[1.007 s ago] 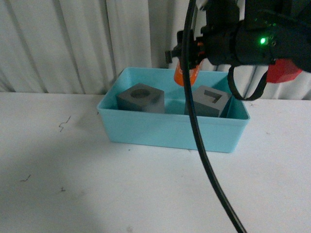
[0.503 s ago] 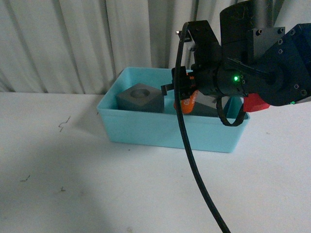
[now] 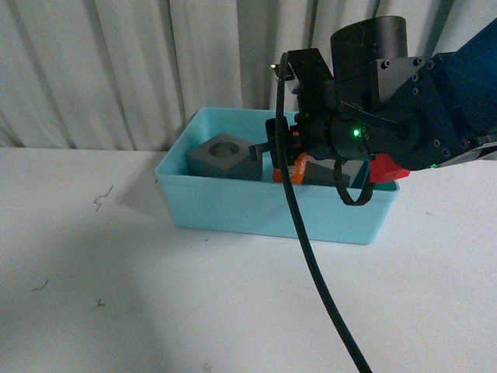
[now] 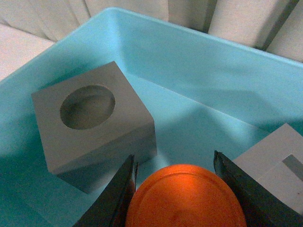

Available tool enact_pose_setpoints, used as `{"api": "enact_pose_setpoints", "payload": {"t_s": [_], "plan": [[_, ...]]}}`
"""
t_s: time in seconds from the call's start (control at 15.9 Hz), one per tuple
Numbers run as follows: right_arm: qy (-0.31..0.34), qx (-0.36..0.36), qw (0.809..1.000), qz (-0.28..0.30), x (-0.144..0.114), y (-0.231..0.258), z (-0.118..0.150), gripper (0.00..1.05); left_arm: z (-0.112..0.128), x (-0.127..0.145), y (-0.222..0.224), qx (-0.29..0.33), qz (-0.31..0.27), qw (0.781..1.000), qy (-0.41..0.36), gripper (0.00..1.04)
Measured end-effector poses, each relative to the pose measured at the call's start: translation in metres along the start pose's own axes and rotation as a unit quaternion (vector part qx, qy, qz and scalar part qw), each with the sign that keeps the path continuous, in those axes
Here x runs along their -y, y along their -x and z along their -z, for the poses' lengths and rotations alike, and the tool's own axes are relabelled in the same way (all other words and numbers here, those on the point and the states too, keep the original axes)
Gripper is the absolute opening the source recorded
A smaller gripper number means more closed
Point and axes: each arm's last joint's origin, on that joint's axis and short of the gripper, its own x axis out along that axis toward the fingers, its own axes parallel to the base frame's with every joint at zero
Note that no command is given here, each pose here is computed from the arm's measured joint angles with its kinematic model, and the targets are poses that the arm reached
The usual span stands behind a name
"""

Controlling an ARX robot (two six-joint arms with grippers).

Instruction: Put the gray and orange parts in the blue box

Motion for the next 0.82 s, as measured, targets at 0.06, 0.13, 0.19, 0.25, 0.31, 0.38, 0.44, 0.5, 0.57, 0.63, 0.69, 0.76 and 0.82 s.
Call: {"api": "enact_pose_setpoints", "payload": {"t_s": [0.06, 0.13, 0.19, 0.25, 0.31, 0.38, 0.44, 0.5, 0.57, 0.63, 0.69, 0.76, 0.82], "plan": [[-0.001, -0.002, 1.0, 0.0, 0.0, -0.002, 0.002, 0.46, 0.0, 0.0, 0.0, 0.0, 0.0, 1.0, 0.0, 0.98], [-0.001, -0.004, 1.0, -0.002, -0.003, -0.004, 0.004, 0.46, 0.0, 0.0, 0.0, 0.0, 0.0, 1.0, 0.0, 0.98], [-0.001, -0.005, 1.0, -0.001, -0.003, -0.005, 0.005, 0.46, 0.0, 0.0, 0.0, 0.0, 0.0, 1.0, 0.0, 0.98], [-0.001, -0.007, 1.0, 0.0, -0.005, -0.008, 0.005, 0.46, 0.0, 0.0, 0.0, 0.0, 0.0, 1.0, 0.0, 0.98], [-0.001, -0.007, 1.0, 0.002, -0.005, -0.01, 0.005, 0.46, 0.0, 0.0, 0.0, 0.0, 0.0, 1.0, 0.0, 0.98], [-0.002, -0.014, 1.0, 0.001, -0.006, -0.012, 0.008, 0.52, 0.0, 0.0, 0.0, 0.0, 0.0, 1.0, 0.0, 0.98], [-0.005, -0.02, 1.0, 0.001, -0.006, -0.013, 0.011, 0.63, 0.0, 0.0, 0.0, 0.0, 0.0, 1.0, 0.0, 0.98], [-0.005, -0.02, 1.0, 0.001, -0.005, -0.013, 0.011, 0.74, 0.0, 0.0, 0.0, 0.0, 0.0, 1.0, 0.0, 0.98], [-0.006, -0.016, 1.0, 0.001, -0.005, -0.013, 0.01, 0.83, 0.0, 0.0, 0.0, 0.0, 0.0, 1.0, 0.0, 0.98], [-0.005, -0.003, 1.0, 0.002, -0.005, -0.013, 0.008, 0.96, 0.0, 0.0, 0.0, 0.0, 0.0, 1.0, 0.0, 0.98], [-0.009, 0.004, 1.0, 0.001, -0.005, -0.009, 0.005, 1.0, 0.0, 0.0, 0.0, 0.0, 0.0, 1.0, 0.0, 0.98], [-0.008, 0.016, 1.0, 0.001, -0.005, -0.002, 0.001, 0.97, 0.0, 0.0, 0.0, 0.0, 0.0, 1.0, 0.0, 0.98], [-0.006, 0.046, 0.999, -0.001, -0.002, 0.018, -0.012, 0.98, 0.0, 0.0, 0.0, 0.0, 0.0, 1.0, 0.0, 0.98]]}}
